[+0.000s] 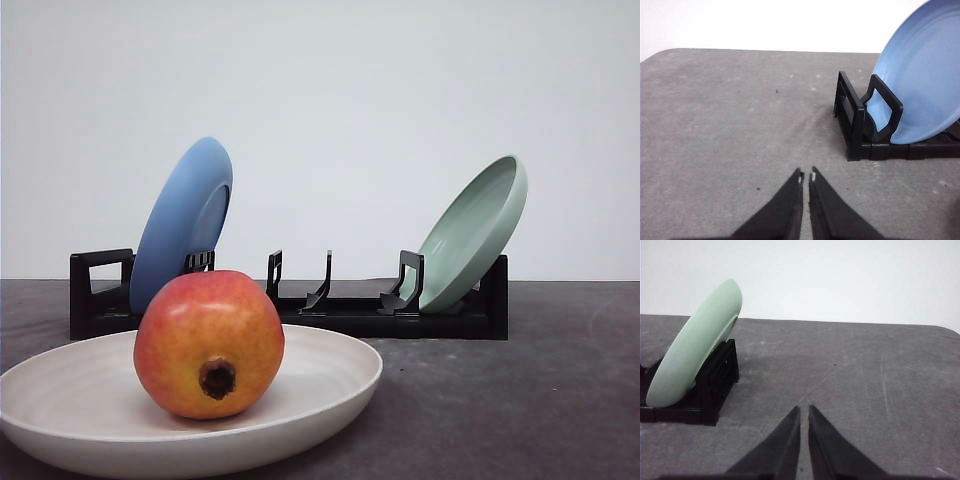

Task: Place pomegranate in white plate

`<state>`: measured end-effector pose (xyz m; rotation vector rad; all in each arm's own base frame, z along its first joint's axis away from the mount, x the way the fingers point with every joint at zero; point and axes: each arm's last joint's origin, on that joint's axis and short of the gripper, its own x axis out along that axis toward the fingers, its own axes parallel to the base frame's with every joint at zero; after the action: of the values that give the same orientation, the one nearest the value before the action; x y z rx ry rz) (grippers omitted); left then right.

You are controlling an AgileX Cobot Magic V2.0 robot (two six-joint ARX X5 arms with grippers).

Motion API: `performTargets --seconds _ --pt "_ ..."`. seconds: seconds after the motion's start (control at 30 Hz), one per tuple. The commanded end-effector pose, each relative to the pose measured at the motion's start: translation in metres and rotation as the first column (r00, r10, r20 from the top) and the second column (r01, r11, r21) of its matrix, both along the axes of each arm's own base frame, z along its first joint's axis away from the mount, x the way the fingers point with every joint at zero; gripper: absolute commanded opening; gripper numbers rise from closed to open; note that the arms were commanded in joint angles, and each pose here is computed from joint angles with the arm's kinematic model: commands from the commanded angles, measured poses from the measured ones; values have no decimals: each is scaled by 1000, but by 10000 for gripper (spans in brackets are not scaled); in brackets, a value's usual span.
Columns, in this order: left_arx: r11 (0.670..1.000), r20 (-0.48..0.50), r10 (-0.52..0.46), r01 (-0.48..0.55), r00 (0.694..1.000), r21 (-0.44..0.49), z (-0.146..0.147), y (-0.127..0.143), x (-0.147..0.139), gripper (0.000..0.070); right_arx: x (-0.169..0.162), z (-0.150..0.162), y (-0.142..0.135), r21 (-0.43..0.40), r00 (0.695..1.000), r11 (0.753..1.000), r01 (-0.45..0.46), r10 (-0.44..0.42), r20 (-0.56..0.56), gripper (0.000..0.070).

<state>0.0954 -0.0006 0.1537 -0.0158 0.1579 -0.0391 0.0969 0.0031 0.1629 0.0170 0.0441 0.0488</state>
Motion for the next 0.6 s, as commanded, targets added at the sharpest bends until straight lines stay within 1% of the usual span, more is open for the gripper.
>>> performTargets --seconds 0.0,0.57 --pt "1000 5 3 -3 1000 11 -2 0 1 0 0 0 0 8 1000 1000 0 0 6 28" --pt "1000 5 3 -3 1000 11 -2 0 1 0 0 0 0 8 1000 1000 1 -1 6 28"
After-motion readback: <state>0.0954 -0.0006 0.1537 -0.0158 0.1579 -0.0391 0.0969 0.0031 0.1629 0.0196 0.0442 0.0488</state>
